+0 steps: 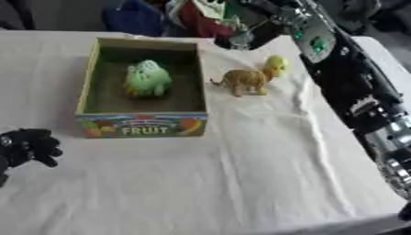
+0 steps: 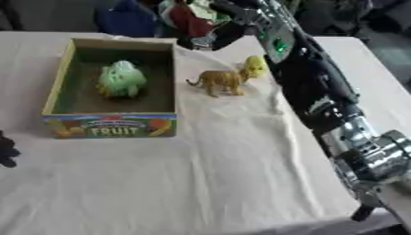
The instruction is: Pick up objects on the table and place them in the box.
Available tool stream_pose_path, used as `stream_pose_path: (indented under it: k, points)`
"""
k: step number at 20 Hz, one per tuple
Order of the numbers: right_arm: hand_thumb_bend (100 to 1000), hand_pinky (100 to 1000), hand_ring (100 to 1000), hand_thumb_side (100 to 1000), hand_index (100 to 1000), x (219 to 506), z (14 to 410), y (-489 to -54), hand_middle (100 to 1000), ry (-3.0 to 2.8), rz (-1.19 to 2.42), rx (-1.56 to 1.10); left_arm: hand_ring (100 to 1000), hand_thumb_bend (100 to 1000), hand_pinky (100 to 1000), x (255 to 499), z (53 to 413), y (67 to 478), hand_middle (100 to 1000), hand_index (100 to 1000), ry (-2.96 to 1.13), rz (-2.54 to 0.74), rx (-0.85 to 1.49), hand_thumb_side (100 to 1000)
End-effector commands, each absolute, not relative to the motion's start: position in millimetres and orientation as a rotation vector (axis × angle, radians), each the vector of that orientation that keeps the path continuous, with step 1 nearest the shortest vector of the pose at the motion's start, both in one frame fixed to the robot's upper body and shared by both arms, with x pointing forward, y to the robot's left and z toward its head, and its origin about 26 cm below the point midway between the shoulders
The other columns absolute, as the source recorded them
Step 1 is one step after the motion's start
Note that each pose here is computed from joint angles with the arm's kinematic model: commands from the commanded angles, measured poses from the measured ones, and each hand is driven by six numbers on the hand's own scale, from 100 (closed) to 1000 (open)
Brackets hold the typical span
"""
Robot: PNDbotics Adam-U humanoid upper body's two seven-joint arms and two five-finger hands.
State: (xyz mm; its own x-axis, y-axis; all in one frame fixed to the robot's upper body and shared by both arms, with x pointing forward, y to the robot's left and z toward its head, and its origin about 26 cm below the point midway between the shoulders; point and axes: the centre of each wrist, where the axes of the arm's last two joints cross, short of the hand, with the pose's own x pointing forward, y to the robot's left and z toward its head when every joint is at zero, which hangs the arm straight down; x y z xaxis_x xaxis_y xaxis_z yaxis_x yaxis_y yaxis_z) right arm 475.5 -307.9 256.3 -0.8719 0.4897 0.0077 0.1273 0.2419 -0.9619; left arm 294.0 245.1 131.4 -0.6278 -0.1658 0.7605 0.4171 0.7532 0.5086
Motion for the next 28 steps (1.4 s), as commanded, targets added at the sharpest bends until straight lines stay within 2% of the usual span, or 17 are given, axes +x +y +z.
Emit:
stream_pose_path:
  k: [1,14,28]
  points:
    - [379,716,790,764,926,470,270,-338,843,-2.143,1.773,-0.594,661,366,589,293,138,251,656,817,-2.101,-0.873,-0.149,953]
    - [295,715,791,866,905,469,218,-389,828,-1.874,1.709,-0.625,662,364,587,292,139,250,656,817,-2.11,-0.871,-0.143,954]
    - [317,725,803,941,904,474,187,-386,834,-1.742,1.758,-0.667,663,360,585,291,136,249,657,817,-2.104,-0.874,-0.147,963]
